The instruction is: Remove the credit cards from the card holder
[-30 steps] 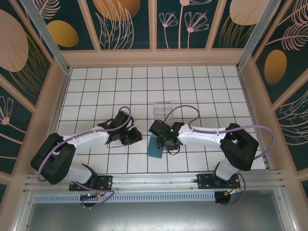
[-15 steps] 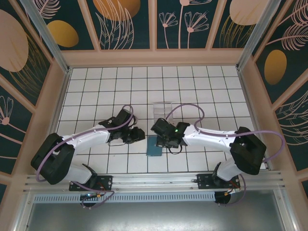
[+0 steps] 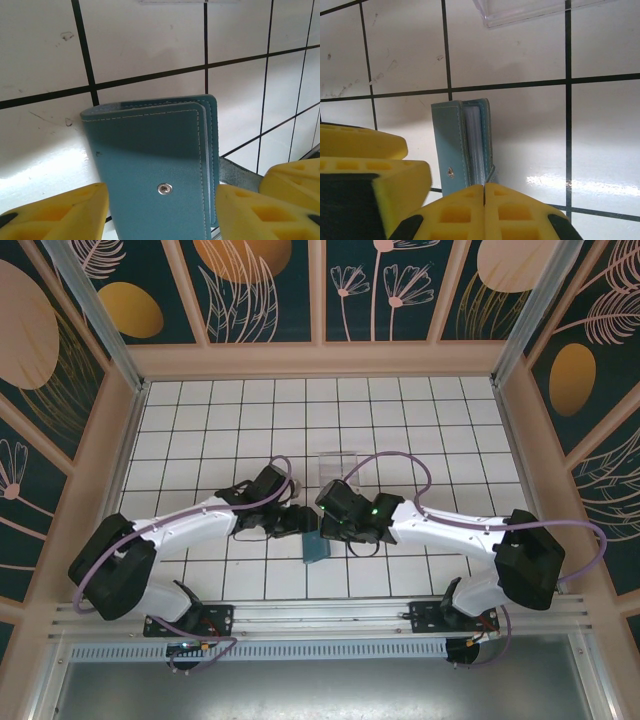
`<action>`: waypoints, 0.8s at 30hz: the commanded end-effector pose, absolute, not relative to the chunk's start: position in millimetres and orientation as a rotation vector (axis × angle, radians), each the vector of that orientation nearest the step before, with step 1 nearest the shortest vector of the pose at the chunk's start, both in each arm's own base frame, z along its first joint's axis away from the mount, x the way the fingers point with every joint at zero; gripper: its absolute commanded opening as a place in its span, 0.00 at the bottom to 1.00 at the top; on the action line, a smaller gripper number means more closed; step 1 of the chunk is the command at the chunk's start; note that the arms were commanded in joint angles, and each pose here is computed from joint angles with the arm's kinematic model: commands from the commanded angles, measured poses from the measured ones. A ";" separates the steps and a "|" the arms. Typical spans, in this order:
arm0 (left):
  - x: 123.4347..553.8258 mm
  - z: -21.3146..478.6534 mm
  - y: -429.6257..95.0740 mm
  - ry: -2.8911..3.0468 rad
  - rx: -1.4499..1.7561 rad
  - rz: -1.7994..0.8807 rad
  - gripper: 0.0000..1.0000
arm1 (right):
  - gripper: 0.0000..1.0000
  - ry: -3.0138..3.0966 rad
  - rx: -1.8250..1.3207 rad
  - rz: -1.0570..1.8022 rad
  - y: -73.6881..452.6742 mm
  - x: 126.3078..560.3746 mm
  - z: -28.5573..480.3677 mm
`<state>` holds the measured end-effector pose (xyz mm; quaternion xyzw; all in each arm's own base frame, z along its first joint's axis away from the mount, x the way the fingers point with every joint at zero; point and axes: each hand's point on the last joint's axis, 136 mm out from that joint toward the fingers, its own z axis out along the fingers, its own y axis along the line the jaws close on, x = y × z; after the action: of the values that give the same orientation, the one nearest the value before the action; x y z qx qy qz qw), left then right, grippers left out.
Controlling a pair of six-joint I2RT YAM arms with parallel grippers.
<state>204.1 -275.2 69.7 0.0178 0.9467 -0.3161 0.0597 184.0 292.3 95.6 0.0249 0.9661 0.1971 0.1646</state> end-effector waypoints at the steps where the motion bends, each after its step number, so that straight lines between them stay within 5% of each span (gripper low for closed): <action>1: 202.9 65.4 -274.9 2.896 0.077 -0.910 0.63 | 0.00 2.688 0.066 0.645 300.3 186.8 117.9; 10: 202.8 62.8 -277.7 2.902 0.090 -0.912 0.69 | 0.00 2.673 0.062 0.684 304.4 187.4 126.4; 24: 203.0 62.3 -260.9 2.904 0.052 -0.793 0.56 | 0.00 2.702 0.105 0.542 283.1 187.9 113.3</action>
<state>202.3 -265.9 55.5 0.0112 0.9595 -0.2765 0.0532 184.9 290.9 106.3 0.0282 0.9621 0.2070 0.1752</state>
